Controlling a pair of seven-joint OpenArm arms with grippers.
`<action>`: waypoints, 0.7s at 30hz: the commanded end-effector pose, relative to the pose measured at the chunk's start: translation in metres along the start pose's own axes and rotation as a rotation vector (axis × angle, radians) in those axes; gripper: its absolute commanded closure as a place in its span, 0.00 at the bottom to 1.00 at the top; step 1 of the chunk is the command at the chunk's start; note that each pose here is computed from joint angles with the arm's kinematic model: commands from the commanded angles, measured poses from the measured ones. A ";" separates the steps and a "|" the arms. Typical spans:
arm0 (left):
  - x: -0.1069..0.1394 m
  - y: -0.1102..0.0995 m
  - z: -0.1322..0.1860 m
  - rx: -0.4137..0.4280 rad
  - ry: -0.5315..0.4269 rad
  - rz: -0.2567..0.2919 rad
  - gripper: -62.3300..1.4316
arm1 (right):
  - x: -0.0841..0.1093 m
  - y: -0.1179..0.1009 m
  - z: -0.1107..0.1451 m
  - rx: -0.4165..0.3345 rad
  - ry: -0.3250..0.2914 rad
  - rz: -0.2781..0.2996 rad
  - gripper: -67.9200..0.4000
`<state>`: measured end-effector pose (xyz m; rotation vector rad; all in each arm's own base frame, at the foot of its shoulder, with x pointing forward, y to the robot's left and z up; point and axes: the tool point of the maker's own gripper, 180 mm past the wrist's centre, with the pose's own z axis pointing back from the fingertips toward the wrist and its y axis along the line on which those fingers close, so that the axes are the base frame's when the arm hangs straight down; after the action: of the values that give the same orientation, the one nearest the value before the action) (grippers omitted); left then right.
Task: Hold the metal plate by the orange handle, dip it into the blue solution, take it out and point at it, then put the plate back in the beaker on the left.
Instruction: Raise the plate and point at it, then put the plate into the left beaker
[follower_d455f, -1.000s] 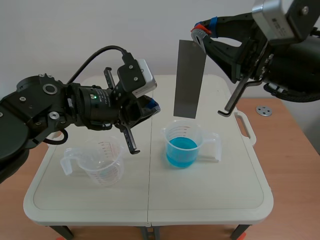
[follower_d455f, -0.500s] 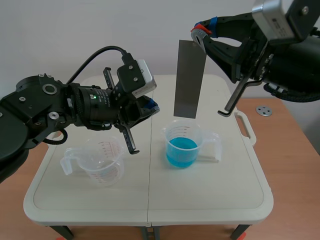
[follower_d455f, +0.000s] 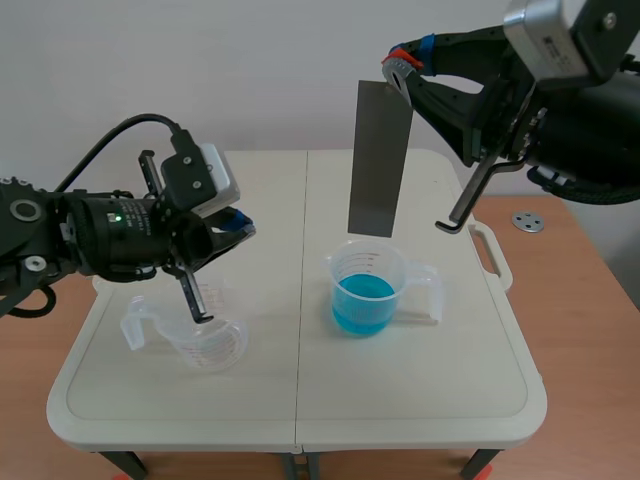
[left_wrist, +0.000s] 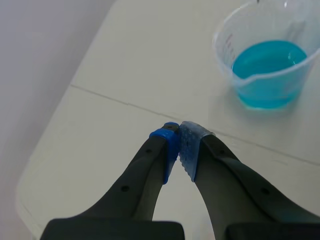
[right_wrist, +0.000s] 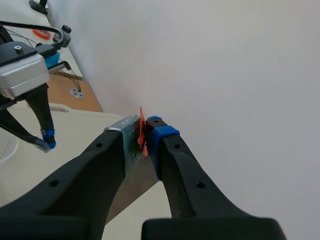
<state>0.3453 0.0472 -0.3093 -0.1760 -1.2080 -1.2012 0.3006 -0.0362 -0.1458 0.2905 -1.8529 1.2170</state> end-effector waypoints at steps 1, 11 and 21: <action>0.006 0.010 0.011 0.031 -0.029 -0.002 0.94 | 0.014 -0.010 0.000 -0.016 -0.044 0.024 0.98; -0.015 0.027 0.072 0.117 -0.010 0.063 0.94 | 0.016 -0.011 0.000 -0.016 -0.049 0.031 0.98; -0.026 0.039 0.130 0.232 0.044 0.057 0.94 | 0.022 -0.013 -0.004 -0.020 -0.067 0.043 0.97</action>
<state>0.2990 0.1700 -0.2641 -0.0050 -1.2588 -0.9995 0.2989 -0.0342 -0.1396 0.2885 -1.8723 1.2230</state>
